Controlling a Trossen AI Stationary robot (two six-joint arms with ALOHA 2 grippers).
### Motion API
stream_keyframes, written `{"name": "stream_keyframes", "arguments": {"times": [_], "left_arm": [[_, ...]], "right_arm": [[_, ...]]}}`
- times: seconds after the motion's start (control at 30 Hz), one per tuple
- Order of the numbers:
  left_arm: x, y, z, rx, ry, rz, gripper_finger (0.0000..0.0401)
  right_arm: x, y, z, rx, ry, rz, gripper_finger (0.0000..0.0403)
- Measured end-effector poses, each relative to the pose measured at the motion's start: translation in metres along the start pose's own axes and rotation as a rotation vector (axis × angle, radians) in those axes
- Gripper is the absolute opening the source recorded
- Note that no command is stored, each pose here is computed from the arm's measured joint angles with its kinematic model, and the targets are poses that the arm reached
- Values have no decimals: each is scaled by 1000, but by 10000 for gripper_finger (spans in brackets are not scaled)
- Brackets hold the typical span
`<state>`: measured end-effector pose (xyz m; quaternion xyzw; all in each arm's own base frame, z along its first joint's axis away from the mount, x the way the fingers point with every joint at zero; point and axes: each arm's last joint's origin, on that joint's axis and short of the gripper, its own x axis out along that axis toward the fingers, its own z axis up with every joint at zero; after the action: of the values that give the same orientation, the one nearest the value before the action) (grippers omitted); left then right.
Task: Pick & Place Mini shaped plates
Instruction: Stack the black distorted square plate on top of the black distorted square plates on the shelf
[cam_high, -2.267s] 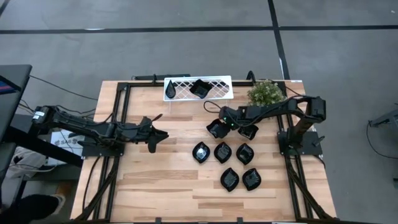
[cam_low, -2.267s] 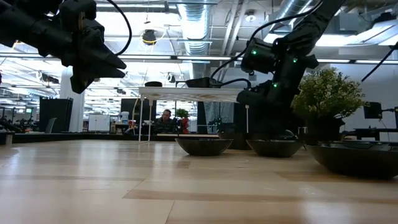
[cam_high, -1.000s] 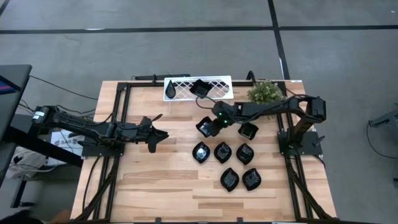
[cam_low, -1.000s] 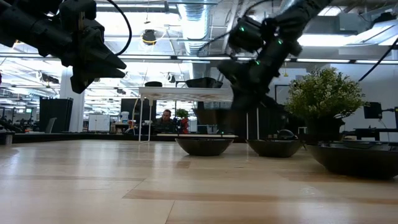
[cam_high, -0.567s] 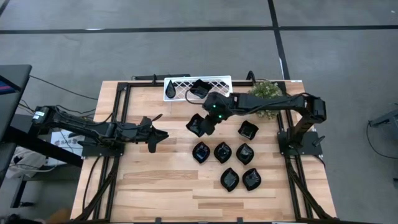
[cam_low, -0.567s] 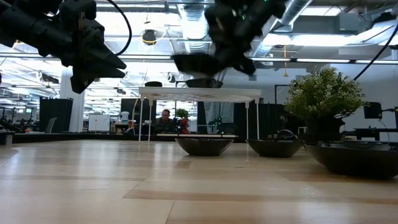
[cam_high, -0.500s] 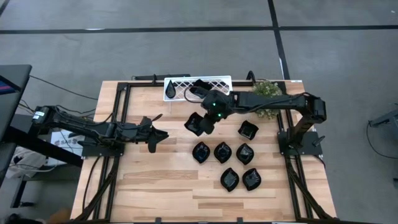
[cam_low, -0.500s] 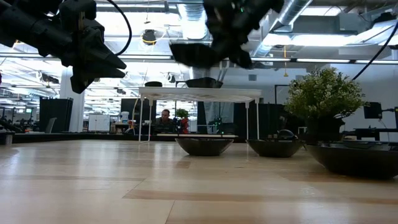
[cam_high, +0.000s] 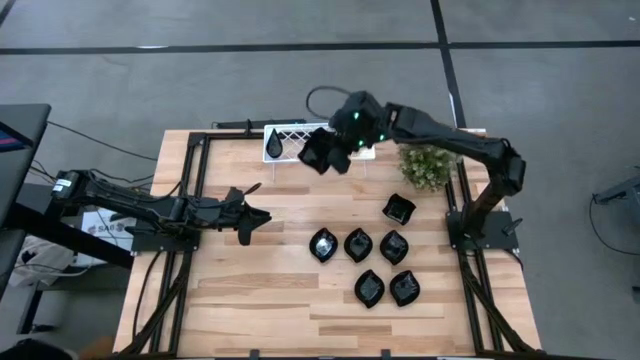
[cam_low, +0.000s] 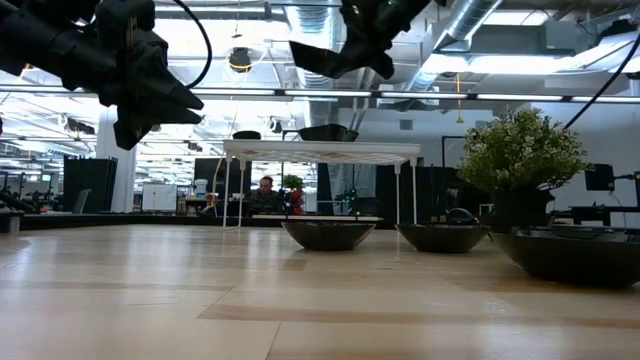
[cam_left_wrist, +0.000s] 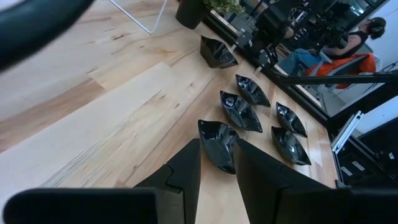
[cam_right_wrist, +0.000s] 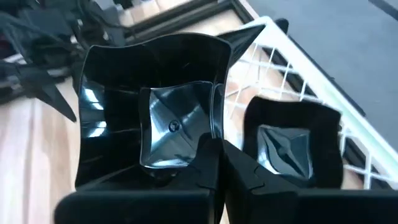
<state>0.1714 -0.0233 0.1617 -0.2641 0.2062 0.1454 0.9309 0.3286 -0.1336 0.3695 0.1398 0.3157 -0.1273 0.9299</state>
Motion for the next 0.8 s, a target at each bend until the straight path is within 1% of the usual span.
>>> {"name": "stream_keyframes", "arguments": {"times": [0.1,0.27,0.4,0.47,0.53,0.6,0.8], "left_arm": [[0,0,0,0,0,0,97],[0,0,0,1,-3,-2,97],[0,-3,4,131,-39,-35,97],[-1,-7,7,200,-60,-85,97],[-1,-9,9,253,-70,-129,97],[-1,-11,10,270,-74,-156,97],[-1,-10,10,270,-65,-174,97]], "right_arm": [[-5,-18,3,31,-7,33,2],[-9,-39,4,29,-19,9,3],[-7,-50,4,26,-21,-13,3],[-1,-55,4,25,-17,-18,3],[7,-59,4,34,-18,3,3],[17,-63,4,37,-3,11,3],[34,-84,12,39,36,39,3]]}}
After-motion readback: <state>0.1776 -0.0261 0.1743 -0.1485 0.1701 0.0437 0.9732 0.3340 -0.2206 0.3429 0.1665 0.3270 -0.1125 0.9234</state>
